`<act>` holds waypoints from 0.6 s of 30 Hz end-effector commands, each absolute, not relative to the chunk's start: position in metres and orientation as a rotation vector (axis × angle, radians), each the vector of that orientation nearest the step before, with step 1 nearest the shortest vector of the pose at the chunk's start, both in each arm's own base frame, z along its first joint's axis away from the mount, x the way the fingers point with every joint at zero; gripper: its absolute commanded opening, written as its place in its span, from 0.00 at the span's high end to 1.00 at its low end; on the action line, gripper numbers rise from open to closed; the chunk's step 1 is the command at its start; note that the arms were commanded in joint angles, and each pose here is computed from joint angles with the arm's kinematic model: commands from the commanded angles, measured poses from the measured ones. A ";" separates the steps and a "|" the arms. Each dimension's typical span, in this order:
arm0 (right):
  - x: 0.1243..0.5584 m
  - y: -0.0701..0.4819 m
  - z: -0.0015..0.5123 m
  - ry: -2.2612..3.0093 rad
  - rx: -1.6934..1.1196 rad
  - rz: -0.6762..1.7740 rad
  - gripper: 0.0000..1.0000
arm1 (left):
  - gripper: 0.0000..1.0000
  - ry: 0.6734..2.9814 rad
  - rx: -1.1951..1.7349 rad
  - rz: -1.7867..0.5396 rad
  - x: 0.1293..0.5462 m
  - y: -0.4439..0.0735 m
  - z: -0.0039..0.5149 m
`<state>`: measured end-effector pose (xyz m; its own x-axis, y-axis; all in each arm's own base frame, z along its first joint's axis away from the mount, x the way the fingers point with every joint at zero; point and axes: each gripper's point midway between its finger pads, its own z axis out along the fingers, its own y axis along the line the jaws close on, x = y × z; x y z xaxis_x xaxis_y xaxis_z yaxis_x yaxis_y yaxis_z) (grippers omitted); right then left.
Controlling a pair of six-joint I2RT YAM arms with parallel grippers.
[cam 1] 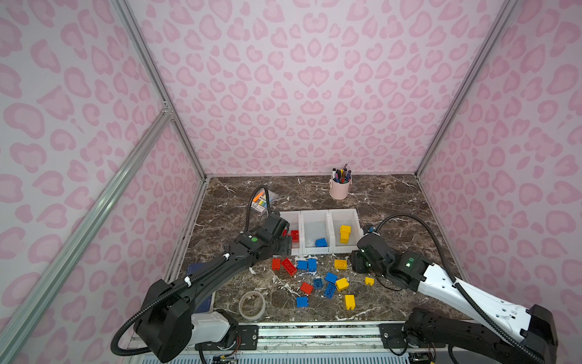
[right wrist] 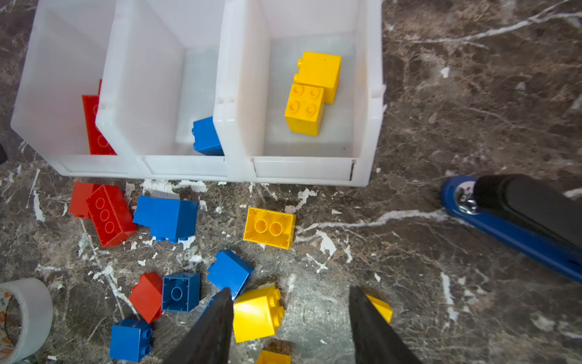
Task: Sort the legos into containers by color
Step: 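Grasp a blue brick from the pile with the right gripper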
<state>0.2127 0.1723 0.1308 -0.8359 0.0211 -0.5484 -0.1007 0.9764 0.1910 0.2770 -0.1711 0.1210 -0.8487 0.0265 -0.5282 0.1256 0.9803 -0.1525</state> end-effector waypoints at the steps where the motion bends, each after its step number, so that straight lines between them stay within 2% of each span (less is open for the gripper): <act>1: 0.212 0.189 0.123 2.546 -0.055 0.311 0.41 | 0.23 2.549 0.039 -0.298 0.274 -0.171 0.125; 18: 0.192 0.292 0.075 2.658 -0.256 0.325 0.43 | 0.23 2.522 -0.013 -0.334 0.257 -0.158 0.126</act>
